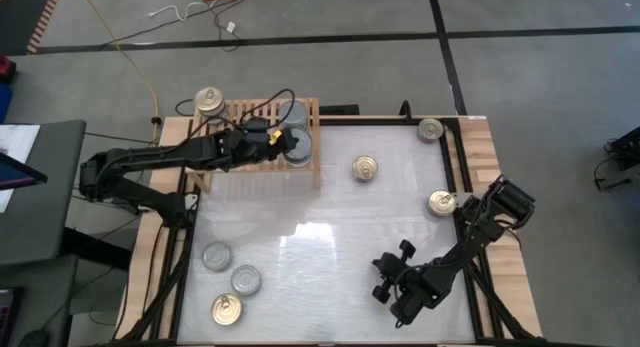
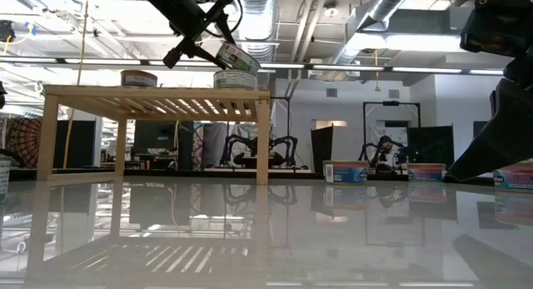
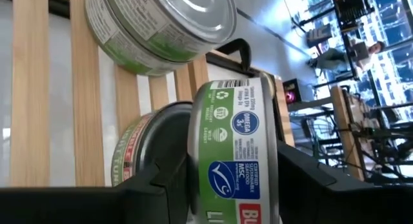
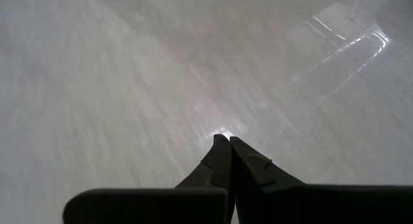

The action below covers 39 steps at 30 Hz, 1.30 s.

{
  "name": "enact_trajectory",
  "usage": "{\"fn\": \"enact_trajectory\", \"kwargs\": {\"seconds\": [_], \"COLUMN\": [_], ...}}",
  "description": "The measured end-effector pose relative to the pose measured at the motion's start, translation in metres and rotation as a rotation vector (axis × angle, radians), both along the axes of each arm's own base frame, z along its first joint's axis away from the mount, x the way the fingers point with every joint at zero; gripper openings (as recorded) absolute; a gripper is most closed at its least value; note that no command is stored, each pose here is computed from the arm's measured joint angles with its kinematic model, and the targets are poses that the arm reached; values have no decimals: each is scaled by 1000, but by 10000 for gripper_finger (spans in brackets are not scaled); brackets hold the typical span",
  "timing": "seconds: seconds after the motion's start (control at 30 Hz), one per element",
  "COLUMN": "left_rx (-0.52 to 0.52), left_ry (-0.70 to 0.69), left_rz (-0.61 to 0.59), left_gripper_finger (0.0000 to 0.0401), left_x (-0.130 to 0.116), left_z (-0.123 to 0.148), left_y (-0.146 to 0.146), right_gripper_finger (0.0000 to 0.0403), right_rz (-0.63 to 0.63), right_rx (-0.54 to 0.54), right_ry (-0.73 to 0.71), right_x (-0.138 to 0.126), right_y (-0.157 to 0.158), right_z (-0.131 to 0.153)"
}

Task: Stack canned seafood by type on shelf
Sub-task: Stack the green tuna can on top of the bottom green tuna can on the shelf

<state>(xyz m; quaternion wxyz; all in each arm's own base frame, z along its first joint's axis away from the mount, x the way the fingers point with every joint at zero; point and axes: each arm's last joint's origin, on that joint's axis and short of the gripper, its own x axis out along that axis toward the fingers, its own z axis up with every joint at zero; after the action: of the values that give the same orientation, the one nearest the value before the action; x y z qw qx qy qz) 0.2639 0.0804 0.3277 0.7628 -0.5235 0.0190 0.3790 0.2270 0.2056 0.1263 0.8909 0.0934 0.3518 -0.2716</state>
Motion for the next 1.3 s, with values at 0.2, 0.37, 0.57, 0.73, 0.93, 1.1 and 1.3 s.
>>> {"fn": "enact_trajectory", "kwargs": {"seconds": [0.2, 0.37, 0.57, 0.73, 0.93, 1.1, 1.3], "left_rx": [3, 12, 21, 16, 29, -12, -9], "left_ry": [9, 16, 68, 133, 156, 124, 120], "left_rz": [-25, -31, -41, -24, -52, -31, -3], "left_gripper_finger": [171, 171, 183, 223, 274, 290, 290], "left_x": [0, 0, -2, -5, -4, -4, -5], "left_z": [0, 0, -3, -8, -10, -10, -10], "left_y": [0, -1, -1, -1, -5, -5, -3], "right_gripper_finger": [28, 28, 28, 28, 28, 28, 28], "right_rz": [7, 7, 6, 7, 7, 7, 7], "right_rx": [0, 2, 8, 8, 7, 7, 7], "right_ry": [0, -1, -8, -7, -7, -7, -7], "right_x": [-1, -1, -1, -1, -1, -1, -1], "right_y": [2, 2, 2, 2, 2, 2, 2], "right_z": [0, 0, 0, 0, 0, 0, 0]}}
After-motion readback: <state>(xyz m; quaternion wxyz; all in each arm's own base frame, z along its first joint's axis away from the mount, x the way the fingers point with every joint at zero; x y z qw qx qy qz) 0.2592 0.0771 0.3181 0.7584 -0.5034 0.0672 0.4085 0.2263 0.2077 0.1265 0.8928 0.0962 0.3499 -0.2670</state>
